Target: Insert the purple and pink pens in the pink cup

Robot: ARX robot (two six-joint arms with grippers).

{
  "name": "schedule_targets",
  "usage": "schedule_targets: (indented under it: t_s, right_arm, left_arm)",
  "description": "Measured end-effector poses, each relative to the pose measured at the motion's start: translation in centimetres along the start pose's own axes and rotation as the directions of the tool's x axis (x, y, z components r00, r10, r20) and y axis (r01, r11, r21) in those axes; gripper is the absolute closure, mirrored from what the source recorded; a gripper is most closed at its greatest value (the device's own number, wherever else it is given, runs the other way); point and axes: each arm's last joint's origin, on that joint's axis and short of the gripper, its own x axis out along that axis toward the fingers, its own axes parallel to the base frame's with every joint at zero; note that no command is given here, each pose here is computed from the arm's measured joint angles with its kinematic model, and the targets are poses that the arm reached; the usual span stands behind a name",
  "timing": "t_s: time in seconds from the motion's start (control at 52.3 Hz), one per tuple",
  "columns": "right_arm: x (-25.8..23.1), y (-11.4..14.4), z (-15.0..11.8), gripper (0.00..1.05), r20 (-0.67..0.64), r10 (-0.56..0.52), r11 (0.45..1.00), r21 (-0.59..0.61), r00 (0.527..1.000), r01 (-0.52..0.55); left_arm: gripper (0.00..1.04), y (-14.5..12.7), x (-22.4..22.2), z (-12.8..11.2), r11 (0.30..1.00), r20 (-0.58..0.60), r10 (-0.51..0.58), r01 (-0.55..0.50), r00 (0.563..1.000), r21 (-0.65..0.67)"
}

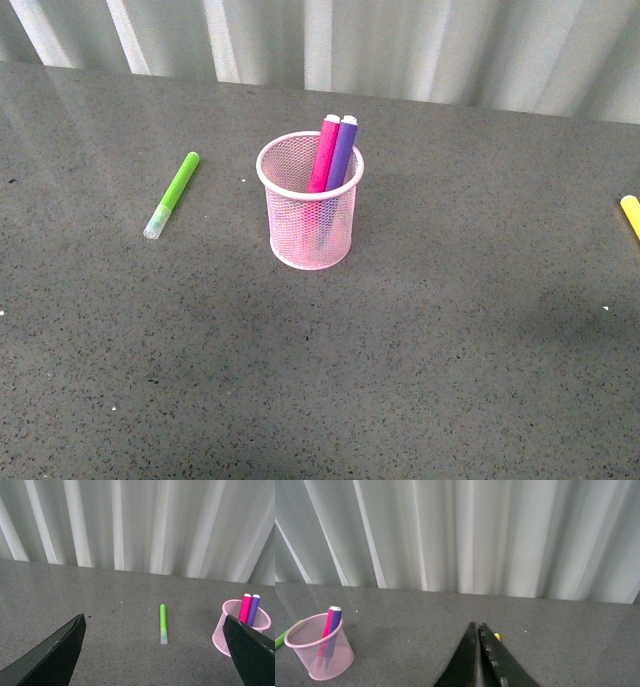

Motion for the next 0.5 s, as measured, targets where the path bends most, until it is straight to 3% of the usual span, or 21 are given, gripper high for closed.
schedule_targets:
  t_s: [0.383, 0.44, 0.497]
  right_arm:
    - [0.00, 0.00, 0.00, 0.14, 0.000, 0.000, 1.000, 0.000, 1.000, 0.000]
    - [0.00, 0.00, 0.00, 0.06, 0.000, 0.000, 1.000, 0.001, 1.000, 0.000]
    - [0.00, 0.00, 0.00, 0.07, 0.000, 0.000, 1.000, 0.001, 1.000, 0.000]
  left_arm:
    - [0.07, 0.00, 0.00, 0.00, 1.000, 0.000, 0.000, 0.000, 1.000, 0.000]
    - [0.07, 0.00, 0.00, 0.00, 1.000, 0.000, 0.000, 0.000, 1.000, 0.000]
    - [0.07, 0.00, 0.00, 0.00, 1.000, 0.000, 0.000, 0.000, 1.000, 0.000]
